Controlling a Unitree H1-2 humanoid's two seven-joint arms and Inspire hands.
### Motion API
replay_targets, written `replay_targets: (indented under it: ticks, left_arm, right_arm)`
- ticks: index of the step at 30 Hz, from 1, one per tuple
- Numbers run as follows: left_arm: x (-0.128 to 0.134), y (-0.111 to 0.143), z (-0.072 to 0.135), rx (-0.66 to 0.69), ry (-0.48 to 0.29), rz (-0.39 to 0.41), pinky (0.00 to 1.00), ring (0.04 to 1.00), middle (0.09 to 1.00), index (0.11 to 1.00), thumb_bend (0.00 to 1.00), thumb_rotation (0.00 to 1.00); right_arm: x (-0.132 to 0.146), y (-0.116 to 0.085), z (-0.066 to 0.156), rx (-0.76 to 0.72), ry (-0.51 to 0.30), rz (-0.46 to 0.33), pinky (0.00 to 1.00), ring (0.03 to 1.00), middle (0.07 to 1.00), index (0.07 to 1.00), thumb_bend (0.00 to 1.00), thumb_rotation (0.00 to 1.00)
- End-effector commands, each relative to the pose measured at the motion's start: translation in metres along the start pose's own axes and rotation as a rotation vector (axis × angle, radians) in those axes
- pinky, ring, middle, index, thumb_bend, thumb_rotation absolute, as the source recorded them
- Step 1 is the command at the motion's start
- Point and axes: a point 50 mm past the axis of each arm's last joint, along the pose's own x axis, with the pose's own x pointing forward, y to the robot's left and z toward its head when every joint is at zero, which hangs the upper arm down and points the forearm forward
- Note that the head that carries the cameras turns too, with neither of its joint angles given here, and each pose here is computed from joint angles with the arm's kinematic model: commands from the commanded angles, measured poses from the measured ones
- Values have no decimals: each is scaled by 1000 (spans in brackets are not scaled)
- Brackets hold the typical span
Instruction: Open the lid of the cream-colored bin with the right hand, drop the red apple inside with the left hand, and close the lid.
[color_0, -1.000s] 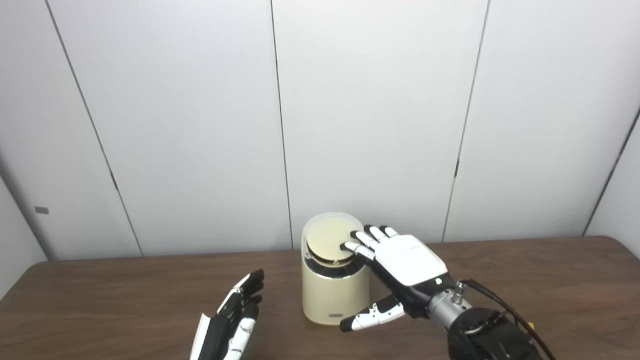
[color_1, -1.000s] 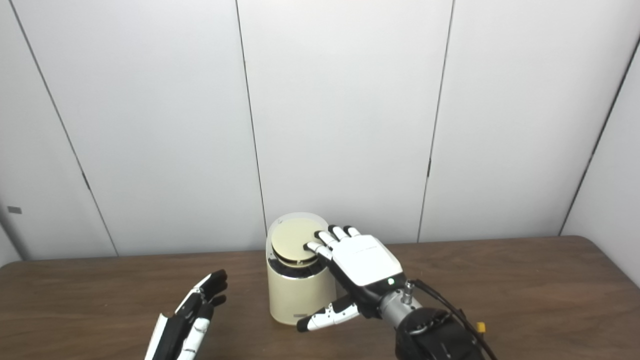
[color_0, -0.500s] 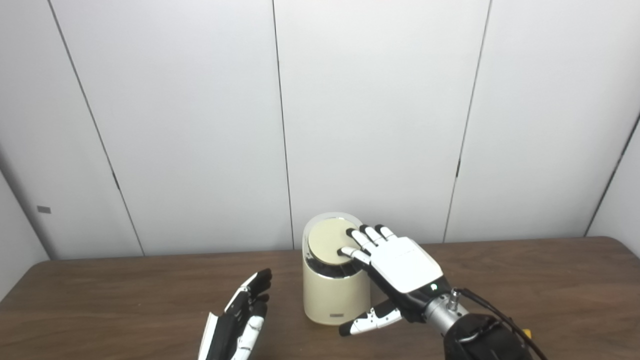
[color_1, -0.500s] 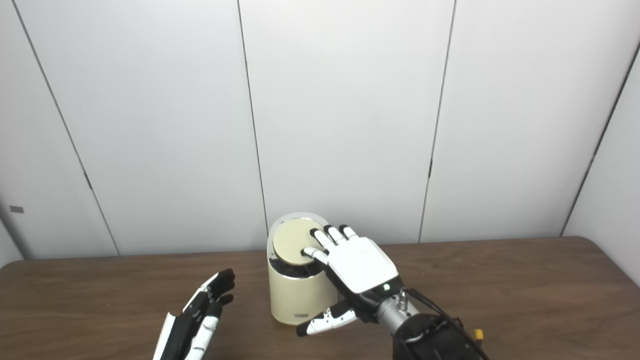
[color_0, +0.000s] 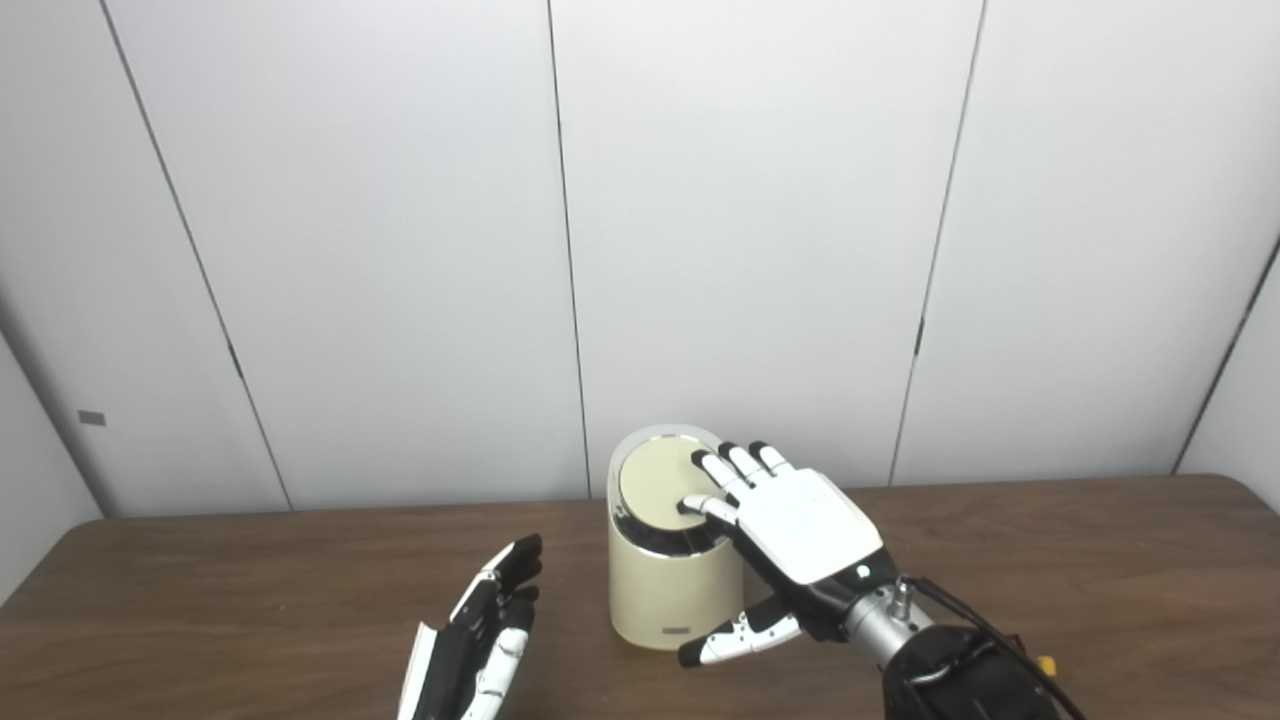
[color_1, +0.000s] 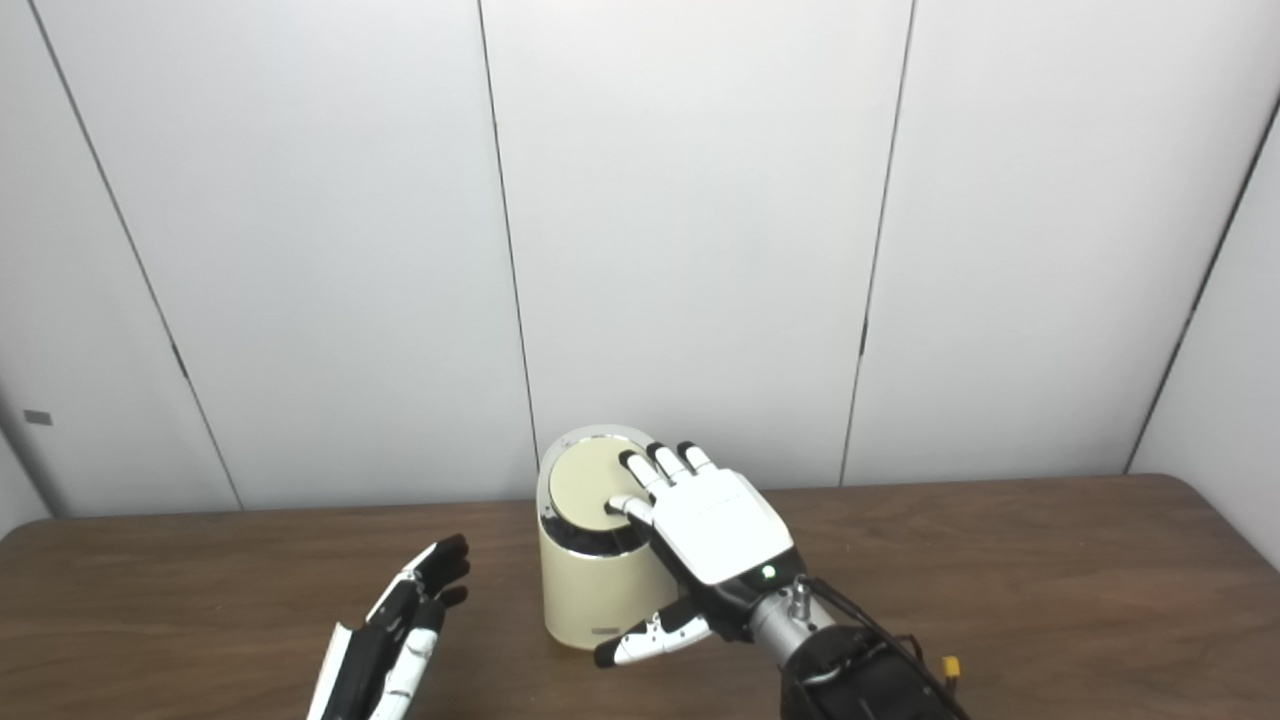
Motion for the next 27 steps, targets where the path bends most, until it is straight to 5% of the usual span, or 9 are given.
replay_targets:
  ticks: [1,27]
  left_arm:
    - [-10,-13,-8,-21,38,0,834,873,883,882,533,791]
    - [-4,-17,-8,-18,30,-9,810,877,881,877,519,774]
  right_arm:
    - [9,-7,-5,-61,-16,21,1000,1000,1000,799,759,788]
    - [19,21,-7,-43,29,181,1000,1000,1000,755,821,824]
